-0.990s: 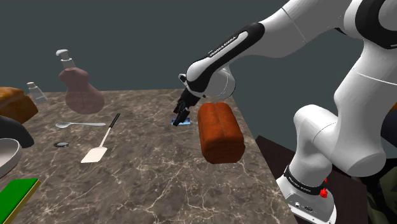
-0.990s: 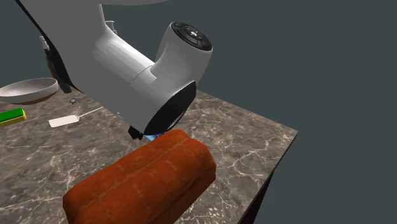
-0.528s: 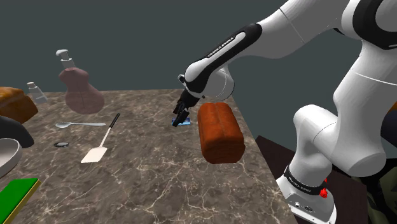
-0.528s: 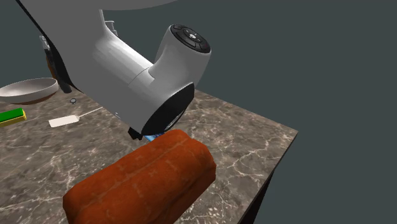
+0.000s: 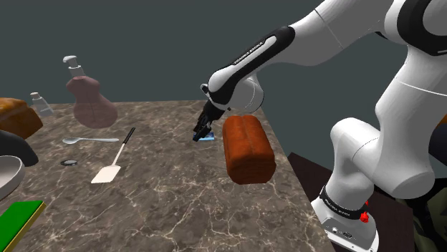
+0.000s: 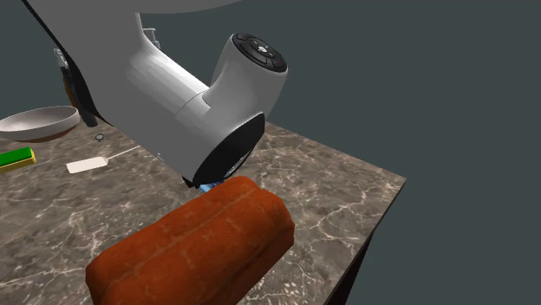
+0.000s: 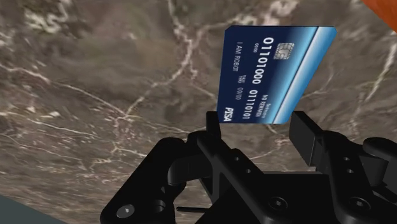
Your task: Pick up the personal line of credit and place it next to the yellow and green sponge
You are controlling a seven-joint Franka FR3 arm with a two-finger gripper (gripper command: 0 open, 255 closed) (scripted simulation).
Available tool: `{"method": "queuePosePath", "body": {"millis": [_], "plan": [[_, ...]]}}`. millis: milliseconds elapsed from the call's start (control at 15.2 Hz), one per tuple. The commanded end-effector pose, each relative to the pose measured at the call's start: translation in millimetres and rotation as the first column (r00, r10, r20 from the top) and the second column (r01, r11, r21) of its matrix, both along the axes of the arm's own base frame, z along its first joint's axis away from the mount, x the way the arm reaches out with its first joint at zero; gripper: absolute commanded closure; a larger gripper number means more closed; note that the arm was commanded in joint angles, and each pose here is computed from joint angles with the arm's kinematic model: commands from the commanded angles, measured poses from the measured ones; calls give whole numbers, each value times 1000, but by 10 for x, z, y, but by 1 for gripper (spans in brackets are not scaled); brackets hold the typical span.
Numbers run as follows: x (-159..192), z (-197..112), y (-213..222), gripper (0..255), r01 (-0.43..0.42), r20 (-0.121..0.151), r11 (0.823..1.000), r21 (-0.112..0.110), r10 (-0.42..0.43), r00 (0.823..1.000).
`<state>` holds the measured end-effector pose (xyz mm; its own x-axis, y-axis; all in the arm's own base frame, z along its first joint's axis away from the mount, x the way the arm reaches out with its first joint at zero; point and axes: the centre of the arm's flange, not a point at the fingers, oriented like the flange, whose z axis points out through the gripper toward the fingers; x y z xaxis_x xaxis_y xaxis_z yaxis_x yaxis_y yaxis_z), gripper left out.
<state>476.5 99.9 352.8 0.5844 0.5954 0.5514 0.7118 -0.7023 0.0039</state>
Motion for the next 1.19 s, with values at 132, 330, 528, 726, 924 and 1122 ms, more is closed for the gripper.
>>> {"method": "queuePosePath", "body": {"millis": [132, 330, 528, 726, 924, 1122], "plan": [[0, 51, 1, 255, 0, 0, 1000, 0, 0, 1000], [0, 209, 1, 255, 0, 0, 1000, 0, 0, 1000], [0, 368, 1, 255, 0, 0, 1000, 0, 0, 1000], [0, 526, 1, 255, 0, 0, 1000, 0, 0, 1000], [0, 684, 1, 255, 0, 0, 1000, 0, 0, 1000], [0, 843, 1, 255, 0, 0, 1000, 0, 0, 1000]]}}
